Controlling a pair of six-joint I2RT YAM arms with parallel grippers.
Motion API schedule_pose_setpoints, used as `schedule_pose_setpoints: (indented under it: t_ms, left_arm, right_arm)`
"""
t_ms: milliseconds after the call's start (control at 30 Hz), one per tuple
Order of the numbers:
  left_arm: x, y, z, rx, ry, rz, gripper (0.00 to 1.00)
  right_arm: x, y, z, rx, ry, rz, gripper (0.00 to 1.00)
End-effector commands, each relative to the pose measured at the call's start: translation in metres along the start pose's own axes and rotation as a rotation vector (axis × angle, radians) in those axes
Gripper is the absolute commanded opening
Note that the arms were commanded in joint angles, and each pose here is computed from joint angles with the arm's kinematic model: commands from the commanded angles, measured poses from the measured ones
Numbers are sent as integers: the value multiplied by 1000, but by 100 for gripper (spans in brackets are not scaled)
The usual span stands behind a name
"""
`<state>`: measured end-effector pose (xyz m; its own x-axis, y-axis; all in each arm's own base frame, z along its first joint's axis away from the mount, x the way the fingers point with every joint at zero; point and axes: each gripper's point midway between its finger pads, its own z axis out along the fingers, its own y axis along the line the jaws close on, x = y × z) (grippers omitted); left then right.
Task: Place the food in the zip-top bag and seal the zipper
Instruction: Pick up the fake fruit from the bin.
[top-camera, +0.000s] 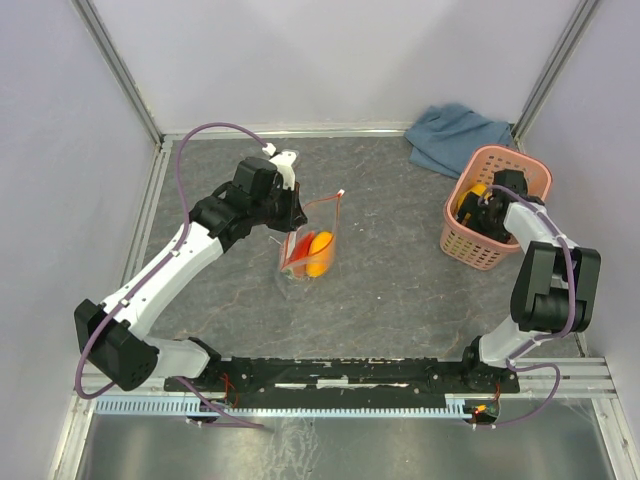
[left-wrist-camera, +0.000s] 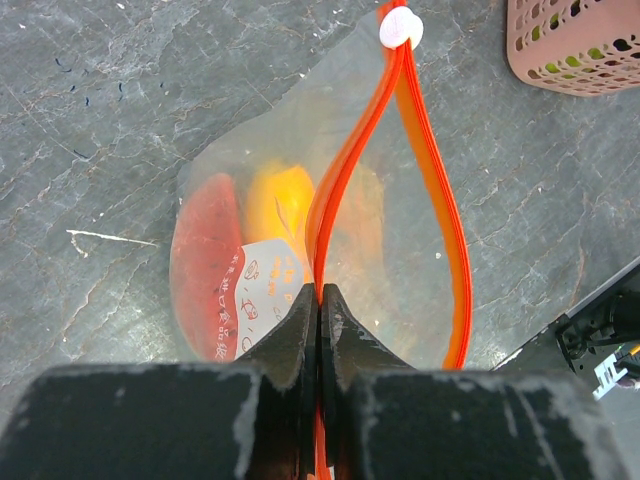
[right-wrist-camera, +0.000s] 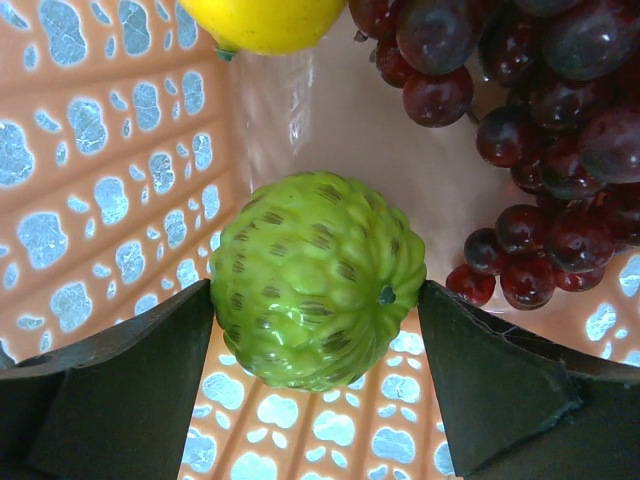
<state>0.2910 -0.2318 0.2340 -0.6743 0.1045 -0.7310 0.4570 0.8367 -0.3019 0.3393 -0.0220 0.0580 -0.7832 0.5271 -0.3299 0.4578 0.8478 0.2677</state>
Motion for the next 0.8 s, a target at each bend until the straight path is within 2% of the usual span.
schedule_pose_setpoints:
  t_ms: [0, 200, 333, 667, 767]
  left_arm:
    - [-17, -5, -2, 26, -52, 61, 3]
    - [-17, -4, -2, 20, -53, 62, 3]
    - [-17, -4, -2, 21, -51, 62, 3]
    - [-17, -4, -1, 21, -50, 62, 3]
    - [-17, -5, -2, 23, -50, 64, 3]
  right_arm:
    - [-3, 0, 8, 0, -7, 3, 91]
    - [3, -1, 24, -10, 28, 6, 91]
    - [0, -1, 21, -11, 8, 3, 86]
    - [-24, 6, -26, -21, -165, -6, 65]
    - [-33, 6, -48, -13, -242, -7, 63]
